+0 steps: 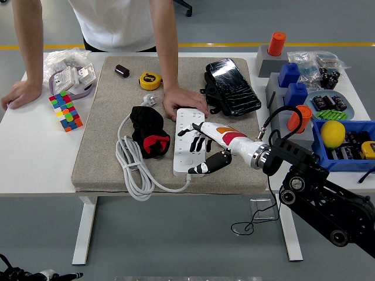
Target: Pull the plug out and thorw away
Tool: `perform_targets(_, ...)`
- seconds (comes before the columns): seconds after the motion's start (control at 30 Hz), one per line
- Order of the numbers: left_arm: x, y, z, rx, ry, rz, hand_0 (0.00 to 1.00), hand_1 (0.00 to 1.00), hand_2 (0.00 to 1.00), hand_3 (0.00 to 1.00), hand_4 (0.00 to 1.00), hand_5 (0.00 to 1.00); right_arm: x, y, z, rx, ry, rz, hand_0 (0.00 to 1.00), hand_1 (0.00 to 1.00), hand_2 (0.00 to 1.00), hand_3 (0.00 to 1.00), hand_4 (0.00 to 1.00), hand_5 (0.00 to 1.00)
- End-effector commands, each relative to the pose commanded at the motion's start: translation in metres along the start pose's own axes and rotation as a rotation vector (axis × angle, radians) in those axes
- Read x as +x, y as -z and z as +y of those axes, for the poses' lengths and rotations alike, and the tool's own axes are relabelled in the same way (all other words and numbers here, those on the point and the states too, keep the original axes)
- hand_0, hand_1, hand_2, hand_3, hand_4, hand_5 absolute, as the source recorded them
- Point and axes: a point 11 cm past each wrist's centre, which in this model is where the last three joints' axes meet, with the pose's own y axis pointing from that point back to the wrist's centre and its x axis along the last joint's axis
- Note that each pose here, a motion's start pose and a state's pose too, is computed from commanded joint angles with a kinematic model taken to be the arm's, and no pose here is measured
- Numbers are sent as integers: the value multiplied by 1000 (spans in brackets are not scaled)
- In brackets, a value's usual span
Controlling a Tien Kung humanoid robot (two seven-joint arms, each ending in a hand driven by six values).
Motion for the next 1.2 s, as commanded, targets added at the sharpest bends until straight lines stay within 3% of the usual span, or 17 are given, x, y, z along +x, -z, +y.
perform_targets(0.03, 0, 0, 0, 1, 0, -1, 531, 666, 694, 668, 841, 684, -4, -1, 0, -9, 25, 7, 6, 27, 156, 783, 680, 2)
perform_targets(0.2, 1, 2, 0, 4, -3, 0, 531, 666, 694, 668, 841, 684, -15, -2, 1, -40, 107, 41, 6, 27, 156, 783, 680, 2)
perform_targets(0.23, 1, 2, 0, 4, -3, 0, 531, 666, 694, 668, 840, 684, -18, -3, 2, -51, 128, 49, 2, 6, 133, 825, 699, 2)
perform_targets(0.7, 0, 1, 0, 3, -2, -1, 531, 666, 695, 668, 840, 685, -31, -7, -1, -105, 191, 87, 2, 2, 127, 850, 734, 2)
perform_targets(1.2, 2, 2, 0, 5, -4, -11, 531, 666, 695, 667, 839, 683, -22, -29, -7, -181, 179, 107, 2, 2, 123, 858, 743, 2)
